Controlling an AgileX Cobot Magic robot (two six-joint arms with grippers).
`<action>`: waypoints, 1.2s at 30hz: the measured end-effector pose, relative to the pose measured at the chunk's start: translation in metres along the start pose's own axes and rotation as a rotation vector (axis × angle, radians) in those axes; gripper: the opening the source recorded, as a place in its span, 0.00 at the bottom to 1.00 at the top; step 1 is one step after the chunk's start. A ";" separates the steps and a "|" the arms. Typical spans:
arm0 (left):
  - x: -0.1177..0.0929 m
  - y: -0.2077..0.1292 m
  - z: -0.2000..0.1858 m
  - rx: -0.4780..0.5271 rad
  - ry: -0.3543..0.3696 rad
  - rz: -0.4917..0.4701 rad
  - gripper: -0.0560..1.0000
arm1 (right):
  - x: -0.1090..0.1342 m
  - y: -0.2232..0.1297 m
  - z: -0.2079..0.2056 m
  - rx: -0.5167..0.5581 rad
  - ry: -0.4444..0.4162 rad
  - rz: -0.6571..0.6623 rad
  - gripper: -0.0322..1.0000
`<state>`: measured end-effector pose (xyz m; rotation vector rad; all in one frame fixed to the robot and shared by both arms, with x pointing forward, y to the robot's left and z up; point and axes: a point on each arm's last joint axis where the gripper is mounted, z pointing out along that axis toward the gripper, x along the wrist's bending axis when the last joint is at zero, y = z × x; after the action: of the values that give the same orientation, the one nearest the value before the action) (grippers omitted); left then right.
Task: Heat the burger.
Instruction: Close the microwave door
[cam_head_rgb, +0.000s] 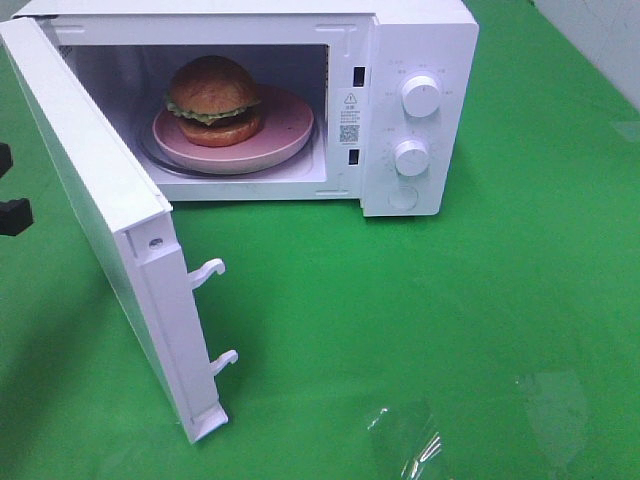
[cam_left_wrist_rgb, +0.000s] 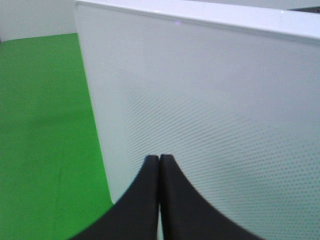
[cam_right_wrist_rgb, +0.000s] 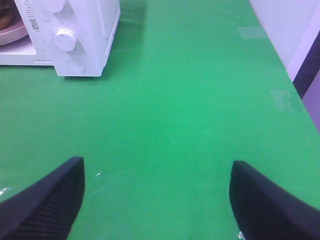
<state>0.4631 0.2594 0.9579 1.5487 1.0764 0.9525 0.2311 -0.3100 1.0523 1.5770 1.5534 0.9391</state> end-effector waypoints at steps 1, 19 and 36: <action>-0.006 0.000 0.005 -0.005 -0.029 0.005 0.05 | 0.000 0.000 0.000 0.000 0.000 0.000 0.78; -0.054 0.003 0.049 -0.016 -0.132 0.004 0.05 | 0.000 0.000 0.000 0.000 0.000 0.000 0.78; -0.101 0.011 0.090 -0.045 -0.152 -0.029 0.05 | 0.000 0.000 0.000 0.000 0.000 0.000 0.78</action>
<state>0.5193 0.1372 0.9438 1.5389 0.9609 0.8201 0.2311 -0.3100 1.0523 1.5770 1.5534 0.9391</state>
